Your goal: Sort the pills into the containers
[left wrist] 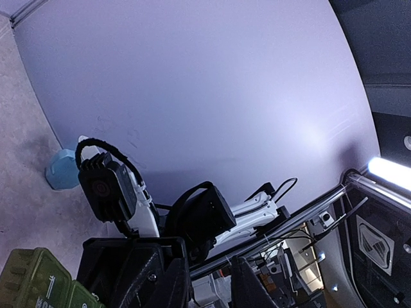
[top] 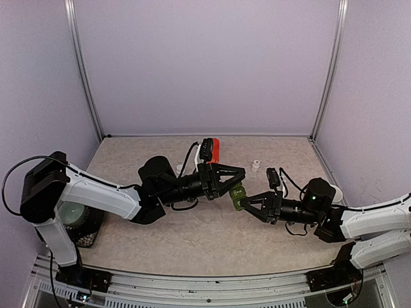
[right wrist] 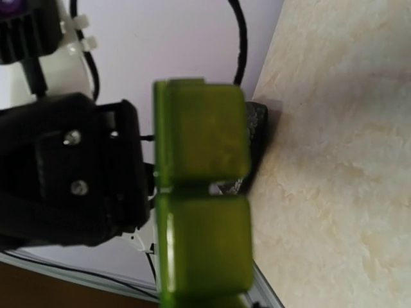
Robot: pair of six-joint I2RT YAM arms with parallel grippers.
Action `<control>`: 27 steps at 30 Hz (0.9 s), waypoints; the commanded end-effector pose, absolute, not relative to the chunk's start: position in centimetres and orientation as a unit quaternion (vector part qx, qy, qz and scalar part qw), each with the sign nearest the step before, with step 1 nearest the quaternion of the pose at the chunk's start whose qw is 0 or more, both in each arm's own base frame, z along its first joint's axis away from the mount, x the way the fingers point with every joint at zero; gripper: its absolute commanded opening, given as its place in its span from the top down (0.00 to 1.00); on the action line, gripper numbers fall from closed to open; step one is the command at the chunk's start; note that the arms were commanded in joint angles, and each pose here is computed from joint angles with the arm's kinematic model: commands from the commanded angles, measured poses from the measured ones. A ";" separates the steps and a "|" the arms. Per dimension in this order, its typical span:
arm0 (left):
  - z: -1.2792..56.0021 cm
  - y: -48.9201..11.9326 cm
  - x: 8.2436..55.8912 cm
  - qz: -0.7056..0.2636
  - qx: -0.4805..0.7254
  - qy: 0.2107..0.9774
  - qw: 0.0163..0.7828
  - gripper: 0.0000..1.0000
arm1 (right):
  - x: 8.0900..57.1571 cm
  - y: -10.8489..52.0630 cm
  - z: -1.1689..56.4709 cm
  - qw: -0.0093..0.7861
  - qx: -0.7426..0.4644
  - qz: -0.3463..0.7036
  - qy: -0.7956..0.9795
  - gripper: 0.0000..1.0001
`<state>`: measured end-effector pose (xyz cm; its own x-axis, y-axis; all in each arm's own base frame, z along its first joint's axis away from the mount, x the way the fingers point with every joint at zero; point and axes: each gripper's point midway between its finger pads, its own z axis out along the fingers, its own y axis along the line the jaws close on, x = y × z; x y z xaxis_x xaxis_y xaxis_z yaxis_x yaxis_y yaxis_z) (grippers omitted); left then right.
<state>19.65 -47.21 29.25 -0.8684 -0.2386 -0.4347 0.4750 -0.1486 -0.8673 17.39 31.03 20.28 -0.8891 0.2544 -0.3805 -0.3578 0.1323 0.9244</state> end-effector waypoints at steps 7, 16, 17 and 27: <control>30.1 -46.3 18.7 -0.761 0.091 0.600 0.227 0.75 | 18.0 29.9 23.0 0.275 -0.036 0.654 0.703 1.00; 28.7 -44.5 18.7 -0.726 0.077 0.637 0.248 0.72 | 18.8 28.9 24.9 0.293 -0.037 0.666 0.685 1.00; 28.4 -44.5 18.8 -0.723 0.076 0.641 0.248 0.72 | 18.8 28.8 25.1 0.294 -0.039 0.669 0.681 1.00; 25.4 -46.0 20.0 -0.704 0.063 0.674 0.213 0.68 | 18.2 29.0 26.9 0.301 -0.063 0.681 0.665 1.00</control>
<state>19.25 -45.39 26.01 -0.8943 -0.2242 -0.3873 0.4014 -0.0194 -0.9157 18.31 29.20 23.93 -0.8461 0.3072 -0.4356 -0.4227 0.1114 0.8994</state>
